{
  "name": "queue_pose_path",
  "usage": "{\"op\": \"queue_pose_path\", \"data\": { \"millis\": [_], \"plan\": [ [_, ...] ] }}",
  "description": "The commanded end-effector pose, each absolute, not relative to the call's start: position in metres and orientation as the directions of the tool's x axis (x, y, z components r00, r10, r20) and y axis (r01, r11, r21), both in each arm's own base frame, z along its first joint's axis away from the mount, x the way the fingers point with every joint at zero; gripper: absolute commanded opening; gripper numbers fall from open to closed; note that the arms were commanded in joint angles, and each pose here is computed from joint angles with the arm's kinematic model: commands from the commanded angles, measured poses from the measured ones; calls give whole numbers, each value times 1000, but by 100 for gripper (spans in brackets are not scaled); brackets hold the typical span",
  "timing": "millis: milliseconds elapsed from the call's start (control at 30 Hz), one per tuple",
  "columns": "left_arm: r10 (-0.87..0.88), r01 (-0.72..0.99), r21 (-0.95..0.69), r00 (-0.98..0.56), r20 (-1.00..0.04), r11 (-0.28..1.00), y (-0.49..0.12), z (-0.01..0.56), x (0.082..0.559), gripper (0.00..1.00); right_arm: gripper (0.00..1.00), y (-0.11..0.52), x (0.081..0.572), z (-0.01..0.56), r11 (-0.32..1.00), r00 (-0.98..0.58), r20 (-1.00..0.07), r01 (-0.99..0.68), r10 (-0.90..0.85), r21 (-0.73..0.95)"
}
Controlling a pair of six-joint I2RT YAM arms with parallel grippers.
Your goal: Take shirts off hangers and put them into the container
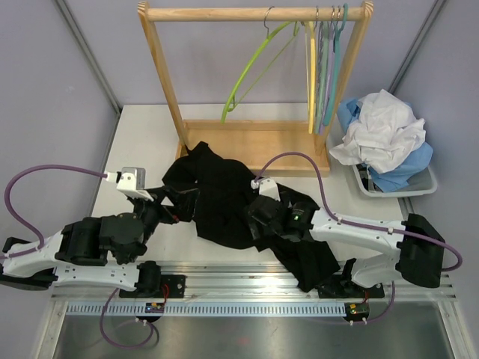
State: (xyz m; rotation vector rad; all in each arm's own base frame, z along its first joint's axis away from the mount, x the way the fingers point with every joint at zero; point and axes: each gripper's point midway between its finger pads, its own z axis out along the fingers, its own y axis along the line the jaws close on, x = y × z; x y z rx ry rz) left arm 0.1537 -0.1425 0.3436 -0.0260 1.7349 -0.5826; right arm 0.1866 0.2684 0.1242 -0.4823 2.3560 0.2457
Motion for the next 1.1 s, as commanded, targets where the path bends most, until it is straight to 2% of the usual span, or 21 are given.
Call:
{"op": "queue_pose_path", "data": {
  "millis": [0, 133, 300, 433, 667, 767, 800, 833, 867, 900, 933, 1067],
  "plan": [
    [-368, 281, -439, -273, -889, 854, -146, 342, 152, 99, 99, 288, 208, 135, 944, -642, -764, -287, -63, 164],
    [-365, 281, -438, -276, -889, 854, -147, 341, 152, 99, 99, 286, 222, 114, 963, -637, -764, -254, -100, 86],
    [-366, 281, -440, -281, -887, 853, -147, 340, 152, 99, 99, 287, 252, 80, 965, -686, -727, -208, -27, 160],
    [-372, 280, -449, -288, -883, 849, -145, 339, 151, 99, 99, 273, 263, 48, 986, -695, -718, -144, -37, 89],
    [-372, 280, -449, -290, -882, 848, -144, 336, 151, 99, 98, 268, 270, 43, 992, -683, -730, -108, -29, 62],
    [-376, 281, -453, -289, -881, 846, -145, 338, 151, 99, 86, 271, 271, 43, 991, -681, -732, -114, -23, 75],
    [-374, 281, -452, -288, -881, 847, -145, 338, 151, 99, 68, 274, 271, 43, 989, -680, -733, -119, -20, 84],
    [-374, 281, -452, -288, -881, 847, -145, 339, 151, 99, 55, 274, 271, 43, 989, -681, -732, -118, -19, 85],
    [-374, 281, -452, -289, -881, 847, -144, 339, 151, 99, 36, 274, 271, 44, 990, -679, -734, -109, -8, 90],
    [-375, 281, -453, -290, -880, 846, -144, 338, 151, 99, 5, 272, 272, 45, 991, -678, -735, -102, -2, 91],
    [-379, 281, -457, -292, -878, 844, -143, 339, 150, 99, 0, 271, 273, 47, 992, -674, -739, -89, 9, 94],
    [-378, 281, -458, -294, -878, 843, -143, 338, 150, 99, 0, 263, 273, 61, 993, -651, -758, -69, 24, 91]
  ]
}}
